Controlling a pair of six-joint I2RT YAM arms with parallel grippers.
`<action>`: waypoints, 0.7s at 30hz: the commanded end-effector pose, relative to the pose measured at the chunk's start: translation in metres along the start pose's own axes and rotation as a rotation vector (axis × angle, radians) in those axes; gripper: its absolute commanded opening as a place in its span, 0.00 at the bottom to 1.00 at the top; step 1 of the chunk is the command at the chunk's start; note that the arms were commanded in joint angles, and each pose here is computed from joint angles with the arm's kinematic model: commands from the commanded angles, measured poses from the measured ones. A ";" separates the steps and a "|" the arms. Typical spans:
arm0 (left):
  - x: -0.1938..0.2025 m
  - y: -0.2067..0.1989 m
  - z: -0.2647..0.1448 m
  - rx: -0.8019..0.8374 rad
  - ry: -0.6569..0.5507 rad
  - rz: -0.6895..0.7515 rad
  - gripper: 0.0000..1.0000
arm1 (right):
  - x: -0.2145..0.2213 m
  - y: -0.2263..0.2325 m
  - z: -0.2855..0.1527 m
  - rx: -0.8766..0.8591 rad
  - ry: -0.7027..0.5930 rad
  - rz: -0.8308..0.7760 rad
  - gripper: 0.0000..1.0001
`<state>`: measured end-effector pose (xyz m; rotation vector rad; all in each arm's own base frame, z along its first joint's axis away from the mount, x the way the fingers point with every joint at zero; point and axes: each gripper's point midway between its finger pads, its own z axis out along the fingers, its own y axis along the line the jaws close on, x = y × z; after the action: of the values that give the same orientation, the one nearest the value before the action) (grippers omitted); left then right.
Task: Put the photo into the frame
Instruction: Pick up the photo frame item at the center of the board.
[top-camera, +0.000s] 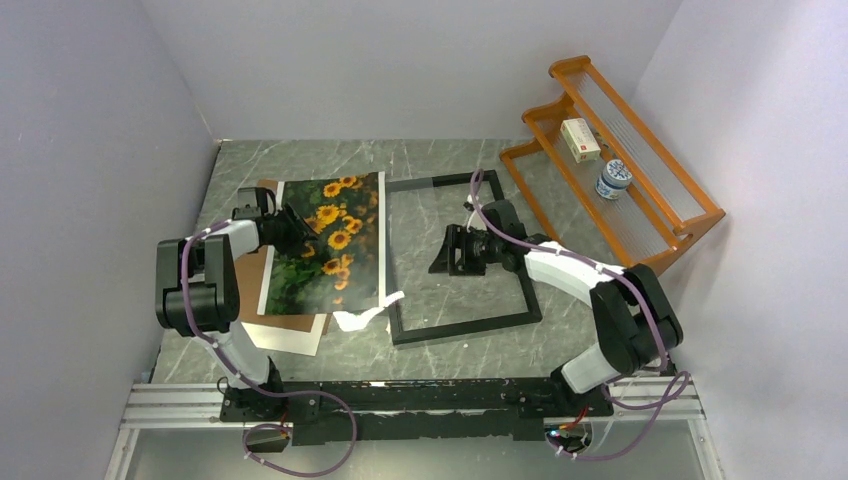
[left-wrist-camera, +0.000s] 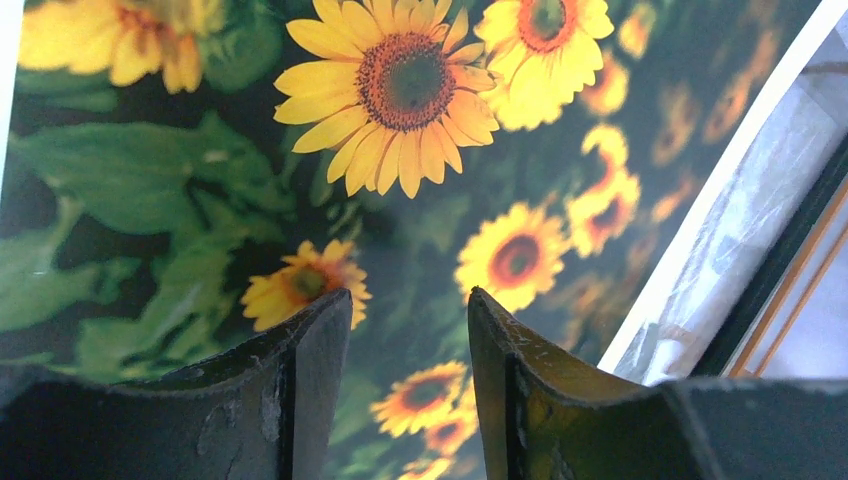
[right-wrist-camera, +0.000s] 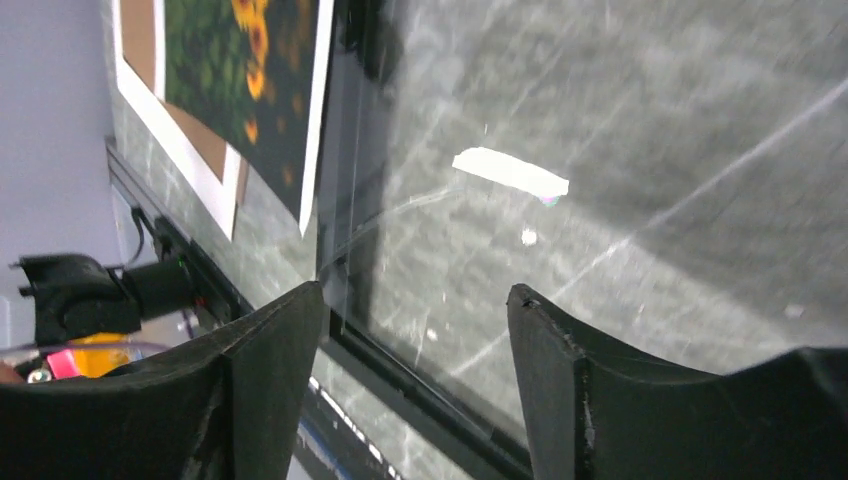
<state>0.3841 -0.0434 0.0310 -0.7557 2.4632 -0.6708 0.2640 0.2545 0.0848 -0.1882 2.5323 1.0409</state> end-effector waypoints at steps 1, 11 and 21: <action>0.012 0.027 0.011 -0.109 0.041 0.015 0.53 | -0.053 0.014 0.008 -0.091 -0.179 -0.001 0.75; 0.015 0.041 0.010 -0.183 0.049 0.027 0.52 | -0.089 -0.026 0.043 0.056 -0.226 0.087 0.83; 0.015 0.052 0.009 -0.236 0.043 0.019 0.51 | -0.085 -0.003 0.069 -0.182 -0.160 0.093 0.80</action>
<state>0.3867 -0.0403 0.0284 -0.7507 2.4845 -0.6143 0.3548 0.2792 0.0450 0.0376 2.4586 1.0911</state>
